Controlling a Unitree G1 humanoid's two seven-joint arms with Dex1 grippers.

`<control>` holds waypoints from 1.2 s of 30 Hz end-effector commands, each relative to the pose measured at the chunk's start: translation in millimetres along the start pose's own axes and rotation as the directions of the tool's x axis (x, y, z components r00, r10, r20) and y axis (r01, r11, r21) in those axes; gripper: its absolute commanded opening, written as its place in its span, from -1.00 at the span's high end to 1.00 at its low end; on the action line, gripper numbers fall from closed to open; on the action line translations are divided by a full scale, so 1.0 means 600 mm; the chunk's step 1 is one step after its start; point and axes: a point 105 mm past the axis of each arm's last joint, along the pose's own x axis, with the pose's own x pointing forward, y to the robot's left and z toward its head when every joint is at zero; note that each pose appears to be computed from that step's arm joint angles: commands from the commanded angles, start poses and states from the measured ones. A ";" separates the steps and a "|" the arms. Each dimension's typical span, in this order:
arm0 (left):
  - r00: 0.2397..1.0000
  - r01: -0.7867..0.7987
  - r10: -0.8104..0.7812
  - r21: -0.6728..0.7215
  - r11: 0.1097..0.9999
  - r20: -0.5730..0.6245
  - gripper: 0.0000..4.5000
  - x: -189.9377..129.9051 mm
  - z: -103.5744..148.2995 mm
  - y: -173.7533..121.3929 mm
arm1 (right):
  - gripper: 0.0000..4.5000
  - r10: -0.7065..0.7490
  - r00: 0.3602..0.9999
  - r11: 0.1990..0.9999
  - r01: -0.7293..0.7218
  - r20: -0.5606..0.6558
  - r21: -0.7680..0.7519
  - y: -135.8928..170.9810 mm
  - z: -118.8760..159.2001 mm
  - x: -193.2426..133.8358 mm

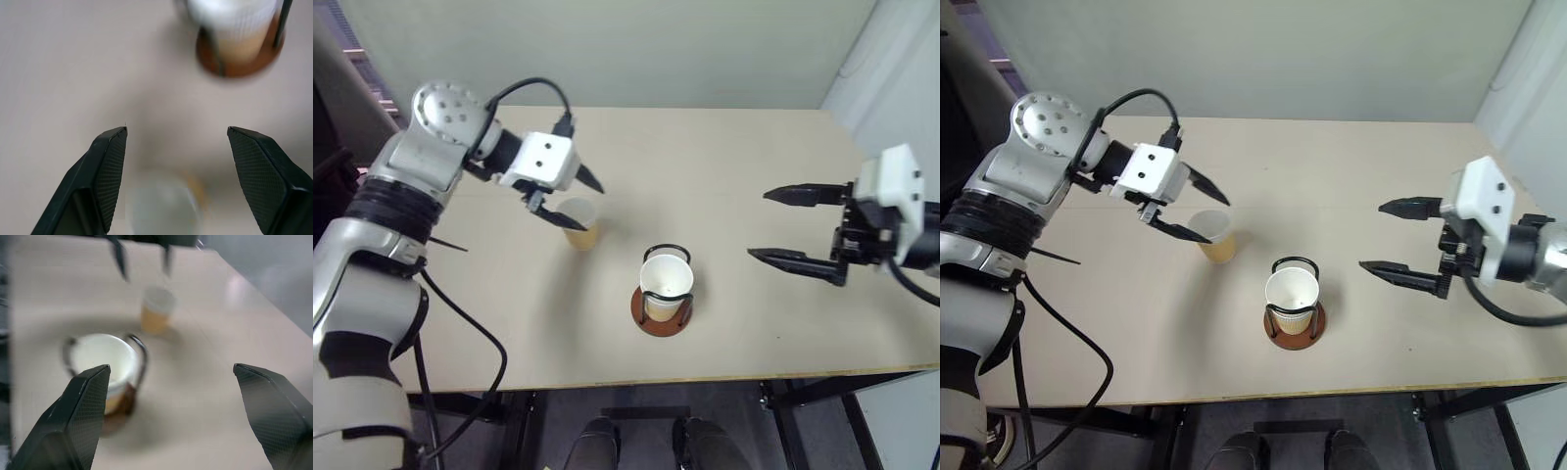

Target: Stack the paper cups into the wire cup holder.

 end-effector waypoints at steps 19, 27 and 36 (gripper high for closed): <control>0.985 -0.069 0.052 -0.098 0.993 -0.165 -0.16 0.070 -0.077 0.005 | -0.87 -0.038 0.999 0.996 0.039 0.012 -0.075 -0.006 0.012 0.005; 0.990 -0.071 0.059 -0.101 0.992 -0.125 0.99 0.047 -0.065 0.012 | -0.87 -0.039 0.999 0.996 0.040 0.016 -0.075 -0.003 0.013 0.006; 0.981 -0.148 0.146 0.003 0.989 0.130 0.99 -0.025 0.032 0.057 | -0.87 -0.019 0.999 0.997 0.022 0.035 -0.081 0.000 0.021 -0.001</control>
